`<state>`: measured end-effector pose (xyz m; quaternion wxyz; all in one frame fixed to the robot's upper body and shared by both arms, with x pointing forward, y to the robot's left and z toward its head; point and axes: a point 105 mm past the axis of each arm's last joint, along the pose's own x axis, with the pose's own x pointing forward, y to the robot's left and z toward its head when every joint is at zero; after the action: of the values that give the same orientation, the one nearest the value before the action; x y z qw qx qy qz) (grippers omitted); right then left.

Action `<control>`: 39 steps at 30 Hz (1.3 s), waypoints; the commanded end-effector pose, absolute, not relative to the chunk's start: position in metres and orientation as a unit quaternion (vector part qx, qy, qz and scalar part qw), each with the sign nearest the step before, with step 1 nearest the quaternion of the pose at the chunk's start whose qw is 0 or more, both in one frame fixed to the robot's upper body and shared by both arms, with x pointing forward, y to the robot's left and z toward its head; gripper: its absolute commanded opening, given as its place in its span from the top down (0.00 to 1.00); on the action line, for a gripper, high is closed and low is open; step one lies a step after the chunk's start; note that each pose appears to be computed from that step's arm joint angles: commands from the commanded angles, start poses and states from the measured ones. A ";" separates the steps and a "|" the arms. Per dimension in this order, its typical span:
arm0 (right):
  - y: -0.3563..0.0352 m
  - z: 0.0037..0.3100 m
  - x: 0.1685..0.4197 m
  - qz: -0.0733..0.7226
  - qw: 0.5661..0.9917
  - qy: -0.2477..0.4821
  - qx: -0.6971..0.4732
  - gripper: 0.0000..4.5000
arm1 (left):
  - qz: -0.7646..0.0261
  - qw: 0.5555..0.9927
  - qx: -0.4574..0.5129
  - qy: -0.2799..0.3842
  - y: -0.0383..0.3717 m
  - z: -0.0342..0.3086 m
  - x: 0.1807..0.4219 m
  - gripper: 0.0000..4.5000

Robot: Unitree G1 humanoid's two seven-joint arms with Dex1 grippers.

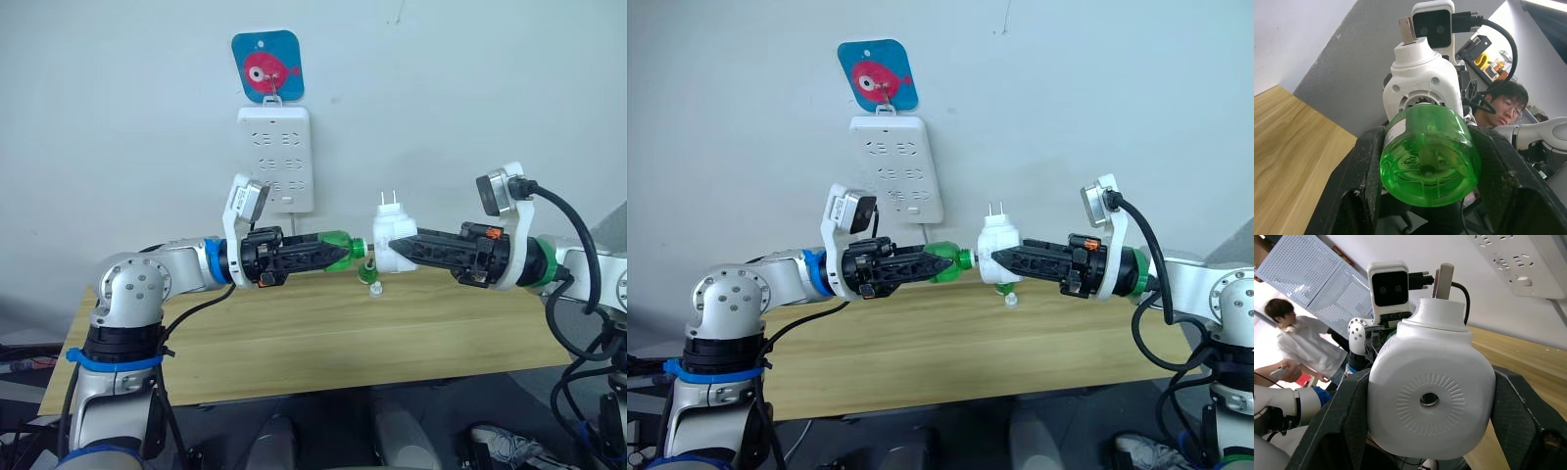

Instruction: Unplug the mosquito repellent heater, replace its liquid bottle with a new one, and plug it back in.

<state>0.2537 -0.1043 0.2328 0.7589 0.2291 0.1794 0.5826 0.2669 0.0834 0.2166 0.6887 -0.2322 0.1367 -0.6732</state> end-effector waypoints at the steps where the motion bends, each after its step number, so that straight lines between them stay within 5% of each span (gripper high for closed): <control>1: -0.099 0.241 0.242 0.609 0.741 0.168 0.226 0.33 | -0.683 0.688 -0.216 0.113 0.081 0.225 0.263 0.50; 26: -0.085 0.234 0.231 0.632 0.716 0.212 0.210 0.33 | -0.709 0.677 -0.174 0.095 0.056 0.211 0.258 0.50; 30: -0.087 0.232 0.233 0.622 0.722 0.223 0.206 0.02 | -0.704 0.682 -0.178 0.090 0.055 0.209 0.260 0.50; 39: -0.093 0.232 0.234 0.610 0.731 0.232 0.198 0.00 | -0.684 0.690 -0.224 0.073 0.056 0.215 0.269 0.50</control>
<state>0.2418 -0.0963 0.2196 0.7408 0.2055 0.2506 0.5884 0.2669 0.0522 0.2053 0.6861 -0.2150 0.0941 -0.6886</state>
